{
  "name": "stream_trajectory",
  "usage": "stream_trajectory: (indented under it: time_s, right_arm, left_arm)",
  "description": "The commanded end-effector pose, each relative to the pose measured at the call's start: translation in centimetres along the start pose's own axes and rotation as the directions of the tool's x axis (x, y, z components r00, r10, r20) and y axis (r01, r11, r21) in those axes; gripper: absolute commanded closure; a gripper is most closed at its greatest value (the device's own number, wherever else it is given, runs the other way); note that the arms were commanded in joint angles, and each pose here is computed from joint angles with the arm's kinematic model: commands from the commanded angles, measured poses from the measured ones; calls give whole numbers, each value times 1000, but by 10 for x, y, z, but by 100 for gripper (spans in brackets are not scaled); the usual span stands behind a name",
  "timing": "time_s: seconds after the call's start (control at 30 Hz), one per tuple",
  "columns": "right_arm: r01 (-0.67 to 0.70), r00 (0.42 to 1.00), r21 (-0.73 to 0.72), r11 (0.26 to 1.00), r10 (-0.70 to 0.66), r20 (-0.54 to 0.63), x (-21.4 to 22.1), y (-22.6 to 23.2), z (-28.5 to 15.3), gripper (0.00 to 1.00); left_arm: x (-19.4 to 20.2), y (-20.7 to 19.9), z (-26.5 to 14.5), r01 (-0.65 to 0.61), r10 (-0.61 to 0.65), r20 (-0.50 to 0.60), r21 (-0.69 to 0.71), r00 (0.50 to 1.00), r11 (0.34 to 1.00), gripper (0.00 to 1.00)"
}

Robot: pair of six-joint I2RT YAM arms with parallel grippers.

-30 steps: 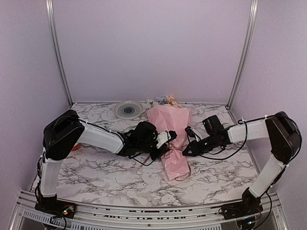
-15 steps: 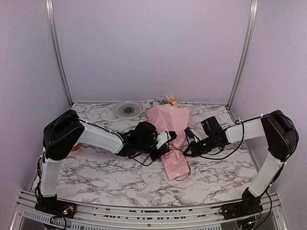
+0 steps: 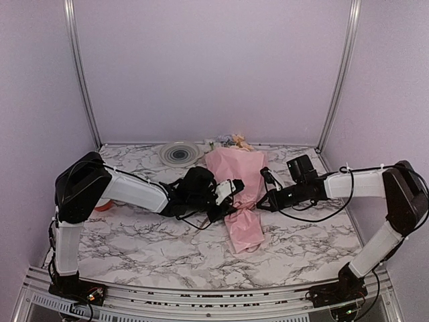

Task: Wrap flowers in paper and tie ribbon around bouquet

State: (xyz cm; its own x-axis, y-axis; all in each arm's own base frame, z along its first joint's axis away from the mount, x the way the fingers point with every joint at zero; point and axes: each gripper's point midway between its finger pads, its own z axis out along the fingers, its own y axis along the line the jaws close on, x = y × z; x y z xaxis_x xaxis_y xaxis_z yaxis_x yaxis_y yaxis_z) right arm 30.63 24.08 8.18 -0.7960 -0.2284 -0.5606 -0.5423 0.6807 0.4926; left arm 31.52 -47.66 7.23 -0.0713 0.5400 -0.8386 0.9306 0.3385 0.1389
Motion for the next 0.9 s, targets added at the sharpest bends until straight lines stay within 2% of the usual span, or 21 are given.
stream_trajectory:
  time_s: [0.0,0.27,0.37,0.5,0.67,0.73,0.77,0.87]
  right_arm:
    - [32,999,-47,998,-33,-9,-6,23,-5,100]
    - [30,999,-122,992,-33,-25,-11,56,14,100]
    - [-8,1000,-108,994,5,-30,-13,53,16,100]
    - [-73,995,-92,993,66,-77,-5,48,23,100]
    - [-118,990,-47,992,114,-81,-2,37,19,100]
    - [-130,989,-49,990,126,-83,-2,37,18,100]
    - [-136,988,-51,989,131,-86,-2,38,18,100]
    - [-159,984,-63,985,153,-86,-3,39,21,100]
  left_arm:
    - [-17,4,-14,12,-12,51,8,999,1000,63]
    - [-17,9,-17,53,-54,57,21,997,998,63]
    - [-18,7,-25,45,-47,63,41,997,998,55]
    - [-23,-5,-38,44,-58,89,152,994,987,39]
    - [-32,-7,-50,91,-124,117,255,985,963,35]
    - [-33,-1,-49,111,-143,116,245,983,963,36]
    - [-33,8,-45,132,-156,109,204,982,970,40]
    - [-31,43,-29,205,-208,73,37,975,978,62]
